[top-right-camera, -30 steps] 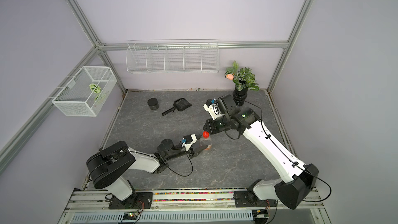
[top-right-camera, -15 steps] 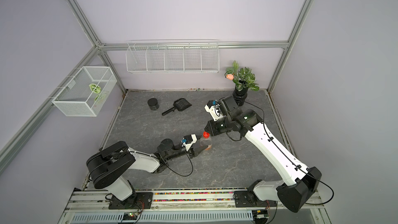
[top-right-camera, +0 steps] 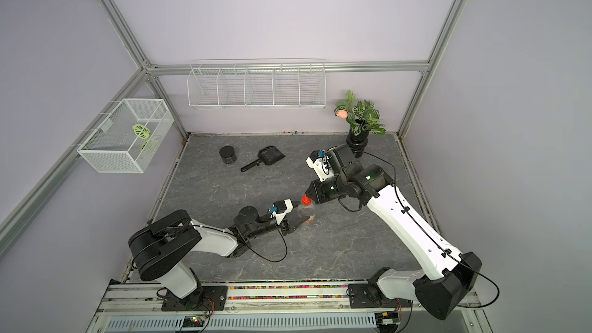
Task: Screw on the bottle caps
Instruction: Screw the bottle cap onto the plastic bottle.
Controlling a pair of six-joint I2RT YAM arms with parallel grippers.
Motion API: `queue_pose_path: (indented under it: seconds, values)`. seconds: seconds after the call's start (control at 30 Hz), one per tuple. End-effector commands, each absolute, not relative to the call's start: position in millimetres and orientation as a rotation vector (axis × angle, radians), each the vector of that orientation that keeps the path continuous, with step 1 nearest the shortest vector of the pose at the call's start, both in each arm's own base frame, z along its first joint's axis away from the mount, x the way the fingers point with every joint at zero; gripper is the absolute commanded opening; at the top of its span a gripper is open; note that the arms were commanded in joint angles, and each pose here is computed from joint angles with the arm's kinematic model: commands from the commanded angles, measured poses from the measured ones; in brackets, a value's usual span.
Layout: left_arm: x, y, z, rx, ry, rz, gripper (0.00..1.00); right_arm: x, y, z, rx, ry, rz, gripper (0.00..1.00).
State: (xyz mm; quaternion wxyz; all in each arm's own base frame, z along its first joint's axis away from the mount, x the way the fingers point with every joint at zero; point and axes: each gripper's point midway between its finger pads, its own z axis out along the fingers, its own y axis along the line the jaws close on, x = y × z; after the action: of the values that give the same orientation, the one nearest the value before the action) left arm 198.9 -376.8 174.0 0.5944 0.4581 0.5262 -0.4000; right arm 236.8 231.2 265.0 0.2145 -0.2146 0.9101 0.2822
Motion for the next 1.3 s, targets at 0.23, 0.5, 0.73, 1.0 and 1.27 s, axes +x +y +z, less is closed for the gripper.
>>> queue_pose_path:
  seconds: [0.23,0.5,0.73,1.0,1.27]
  values:
    - [198.1,-377.3,129.1,1.116,1.399,-0.934,0.56,225.8,211.5,252.6,-0.523,2.597,0.613,0.18]
    - [199.9,-377.2,128.0,1.111,1.405,-0.925,0.56,208.3,220.2,250.5,-0.581,2.626,0.615,0.22]
    - [197.8,-378.1,127.5,1.122,1.403,-0.936,0.56,218.2,224.8,286.6,-0.624,2.507,0.653,0.27]
    - [198.2,-378.1,127.1,1.126,1.407,-0.930,0.56,241.5,233.3,284.0,-0.641,2.489,0.670,0.28]
    - [197.9,-378.3,125.1,1.130,1.414,-0.930,0.56,244.9,246.7,282.4,-0.691,2.491,0.750,0.26]
